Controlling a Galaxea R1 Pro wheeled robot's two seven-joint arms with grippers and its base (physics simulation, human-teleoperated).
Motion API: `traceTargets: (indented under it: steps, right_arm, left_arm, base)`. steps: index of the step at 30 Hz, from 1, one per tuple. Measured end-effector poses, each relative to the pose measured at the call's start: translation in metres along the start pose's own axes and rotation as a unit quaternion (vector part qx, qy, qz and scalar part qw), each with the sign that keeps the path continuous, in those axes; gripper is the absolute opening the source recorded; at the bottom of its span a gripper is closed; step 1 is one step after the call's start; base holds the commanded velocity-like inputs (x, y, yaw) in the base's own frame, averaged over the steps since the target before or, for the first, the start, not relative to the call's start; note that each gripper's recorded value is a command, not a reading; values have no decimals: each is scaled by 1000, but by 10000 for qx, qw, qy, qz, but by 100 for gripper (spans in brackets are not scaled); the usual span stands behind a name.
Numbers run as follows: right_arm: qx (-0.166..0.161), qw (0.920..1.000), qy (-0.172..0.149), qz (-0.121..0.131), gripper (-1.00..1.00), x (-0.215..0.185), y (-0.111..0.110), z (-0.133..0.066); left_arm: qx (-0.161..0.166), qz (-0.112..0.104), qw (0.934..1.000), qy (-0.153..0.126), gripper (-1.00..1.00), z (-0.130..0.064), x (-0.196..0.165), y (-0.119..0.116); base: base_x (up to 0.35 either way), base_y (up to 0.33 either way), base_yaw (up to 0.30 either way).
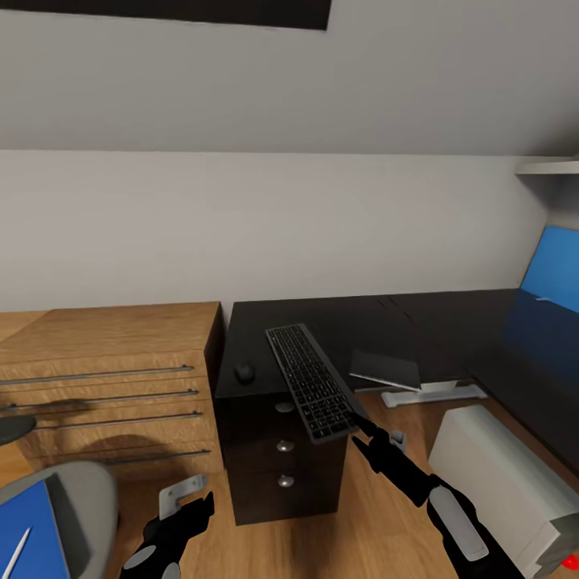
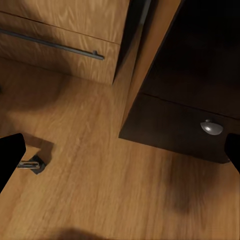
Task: In the bedroom, organize the workspace by keeping the computer under the desk, ensuring the monitor is on the desk, placing the keyboard on the desk next to the monitor, placing the mouse on the desk next to the keyboard, moving the folder from the swivel chair onto the desk next to the mouse, stacking the notebook on top of the folder with the pen on top of the notebook, and positioning the swivel chair next to the desk.
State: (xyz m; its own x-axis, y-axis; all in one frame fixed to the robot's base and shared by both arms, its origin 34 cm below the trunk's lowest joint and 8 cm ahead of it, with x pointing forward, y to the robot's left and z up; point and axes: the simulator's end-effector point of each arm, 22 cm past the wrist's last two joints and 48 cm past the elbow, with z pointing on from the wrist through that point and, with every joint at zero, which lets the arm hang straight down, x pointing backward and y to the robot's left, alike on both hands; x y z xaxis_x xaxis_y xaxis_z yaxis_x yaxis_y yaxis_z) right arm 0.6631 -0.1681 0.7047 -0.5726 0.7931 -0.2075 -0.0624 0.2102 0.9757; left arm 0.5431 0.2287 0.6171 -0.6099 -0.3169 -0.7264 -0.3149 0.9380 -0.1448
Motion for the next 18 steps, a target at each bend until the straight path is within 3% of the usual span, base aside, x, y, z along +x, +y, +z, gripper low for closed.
traceTargets:
  steps: [18]
  right_arm:
    - [82,10000,16,1,100,2,-4,1]
  left_arm:
    - [1,1,10000,2,100,0,0,0]
  base:
    - [28,24,0]
